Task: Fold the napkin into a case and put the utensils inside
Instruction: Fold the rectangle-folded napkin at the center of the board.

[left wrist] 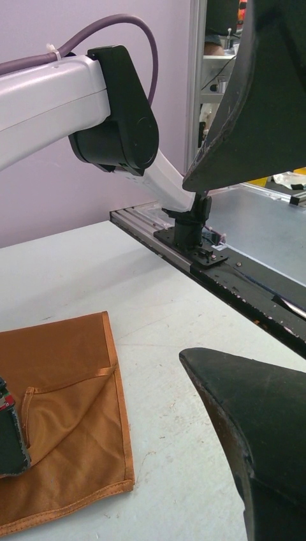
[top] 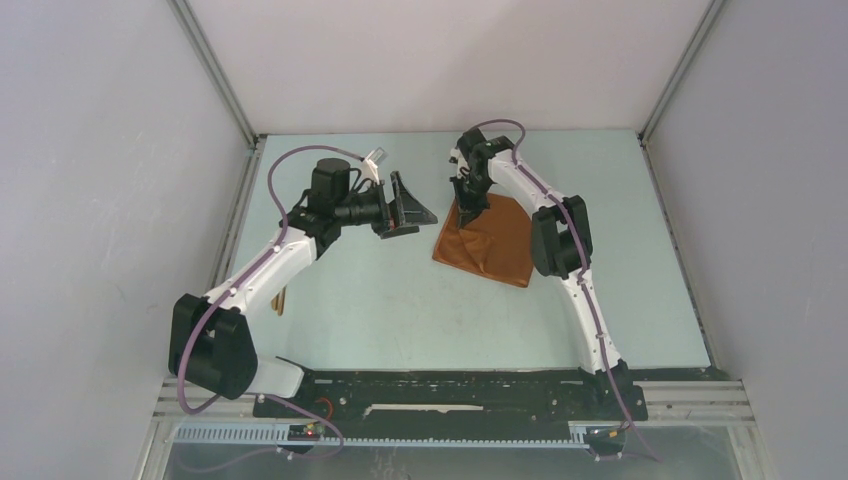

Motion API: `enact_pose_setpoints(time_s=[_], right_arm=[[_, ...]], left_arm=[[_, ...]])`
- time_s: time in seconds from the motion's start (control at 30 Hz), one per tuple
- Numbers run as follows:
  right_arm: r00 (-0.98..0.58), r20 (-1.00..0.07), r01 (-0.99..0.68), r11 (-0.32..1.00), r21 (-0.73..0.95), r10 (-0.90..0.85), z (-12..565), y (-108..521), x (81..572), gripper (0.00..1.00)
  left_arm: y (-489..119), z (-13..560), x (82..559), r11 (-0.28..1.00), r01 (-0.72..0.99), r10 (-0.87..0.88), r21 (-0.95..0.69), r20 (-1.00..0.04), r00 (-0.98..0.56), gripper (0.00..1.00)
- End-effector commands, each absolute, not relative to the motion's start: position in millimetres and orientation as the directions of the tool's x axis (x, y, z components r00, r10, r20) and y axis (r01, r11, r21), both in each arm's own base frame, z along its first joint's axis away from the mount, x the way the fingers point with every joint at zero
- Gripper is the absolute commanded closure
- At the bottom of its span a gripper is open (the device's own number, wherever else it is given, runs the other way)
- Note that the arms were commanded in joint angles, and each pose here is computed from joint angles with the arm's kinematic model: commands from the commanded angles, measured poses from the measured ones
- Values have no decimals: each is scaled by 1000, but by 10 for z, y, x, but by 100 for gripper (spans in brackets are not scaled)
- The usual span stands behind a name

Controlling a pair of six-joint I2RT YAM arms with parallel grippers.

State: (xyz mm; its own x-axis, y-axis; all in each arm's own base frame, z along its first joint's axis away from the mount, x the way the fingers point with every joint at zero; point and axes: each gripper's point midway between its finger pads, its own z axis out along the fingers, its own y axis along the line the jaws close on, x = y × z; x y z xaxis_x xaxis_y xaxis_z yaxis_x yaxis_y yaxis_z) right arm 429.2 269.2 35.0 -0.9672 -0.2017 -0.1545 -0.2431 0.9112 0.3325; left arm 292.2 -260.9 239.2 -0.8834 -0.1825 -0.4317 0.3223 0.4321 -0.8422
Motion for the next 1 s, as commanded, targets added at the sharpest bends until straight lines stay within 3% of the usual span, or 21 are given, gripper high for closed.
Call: enact_pose_setpoints(time_s=[0.0,0.77,0.9,0.97], right_arm=[[-952,-232,-273,890,364,-197,650,2803,4399,100],[-961,-202,-254,888,384,-188,476,2860,4407,100],[-962,-210,-248,874,419,-172,643,2930,4402,61],[-960,-227,-249,867,432,-162,879,2944,4368,49]], left_arm=[[-2606,2507,2886,399,357,-182,-845,-454,-872,1],[-2600,2520,2890,396,358,-184,-846,-455,-871,1],[-2596,2500,2893,398,354,-185,-846,-452,-872,1],[-2589,2488,2903,402,352,-188,-845,-452,-872,1]])
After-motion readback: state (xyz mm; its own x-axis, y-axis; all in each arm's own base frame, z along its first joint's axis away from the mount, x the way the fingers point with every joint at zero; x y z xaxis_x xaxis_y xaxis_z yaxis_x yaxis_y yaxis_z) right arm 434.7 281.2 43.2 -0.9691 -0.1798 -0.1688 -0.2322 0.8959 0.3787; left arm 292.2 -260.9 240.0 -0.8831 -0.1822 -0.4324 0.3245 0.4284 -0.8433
